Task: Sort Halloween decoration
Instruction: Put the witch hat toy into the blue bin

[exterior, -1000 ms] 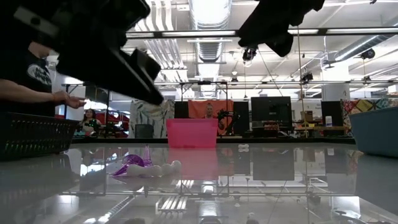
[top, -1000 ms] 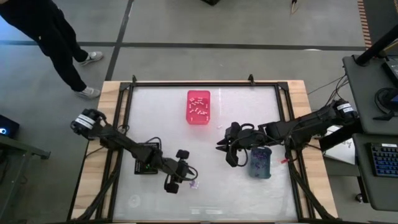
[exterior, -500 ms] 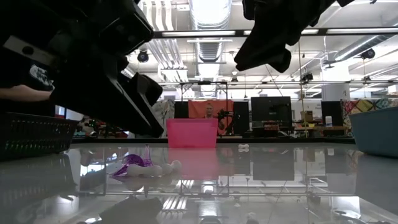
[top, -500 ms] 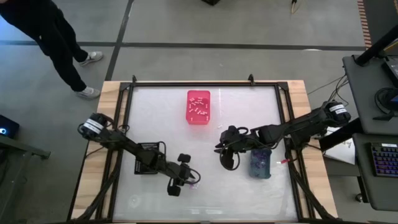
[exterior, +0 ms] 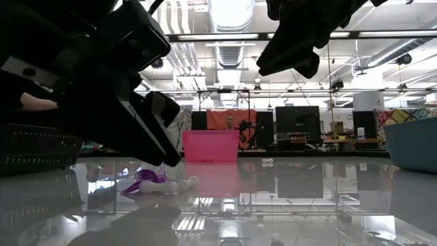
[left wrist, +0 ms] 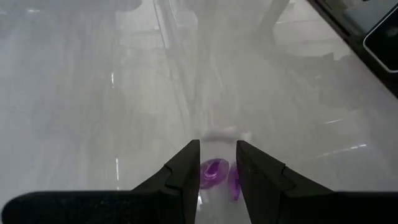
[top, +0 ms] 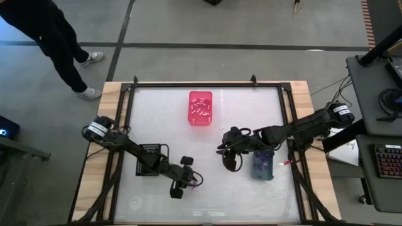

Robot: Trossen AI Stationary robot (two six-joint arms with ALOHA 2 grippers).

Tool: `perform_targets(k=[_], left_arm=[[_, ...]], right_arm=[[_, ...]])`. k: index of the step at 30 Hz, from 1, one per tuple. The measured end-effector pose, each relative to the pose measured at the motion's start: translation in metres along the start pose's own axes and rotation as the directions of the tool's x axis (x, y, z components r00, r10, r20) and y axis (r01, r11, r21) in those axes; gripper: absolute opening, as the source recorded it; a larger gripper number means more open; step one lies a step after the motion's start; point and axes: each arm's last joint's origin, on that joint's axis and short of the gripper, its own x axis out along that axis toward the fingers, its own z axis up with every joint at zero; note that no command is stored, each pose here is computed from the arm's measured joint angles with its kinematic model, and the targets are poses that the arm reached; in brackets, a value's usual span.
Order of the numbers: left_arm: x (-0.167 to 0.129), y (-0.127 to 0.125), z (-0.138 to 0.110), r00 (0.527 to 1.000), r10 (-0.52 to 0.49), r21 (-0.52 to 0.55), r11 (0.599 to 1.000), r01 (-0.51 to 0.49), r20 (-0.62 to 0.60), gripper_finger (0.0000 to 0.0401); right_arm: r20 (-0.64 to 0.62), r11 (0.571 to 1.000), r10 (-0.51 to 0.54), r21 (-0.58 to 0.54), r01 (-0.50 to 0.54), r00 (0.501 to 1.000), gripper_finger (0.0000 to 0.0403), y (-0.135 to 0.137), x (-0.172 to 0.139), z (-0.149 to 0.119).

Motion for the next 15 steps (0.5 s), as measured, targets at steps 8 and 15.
perform_targets(k=[8, 15], left_arm=[[0.0001, 0.0001, -0.0007, 1.0, 0.001, 0.001, 1.0, -0.001, -0.006, 0.0064], [0.0001, 0.0002, -0.0006, 1.0, 0.002, 0.001, 1.0, -0.002, -0.005, 0.0007]], right_arm=[[0.0, 1.0, 0.0, 0.0, 0.0, 1.0, 0.0089, 0.0, -0.0001, 0.0001], [0.001, 1.0, 0.001, 0.0, -0.001, 1.0, 0.0089, 0.0, -0.0003, 0.0002]])
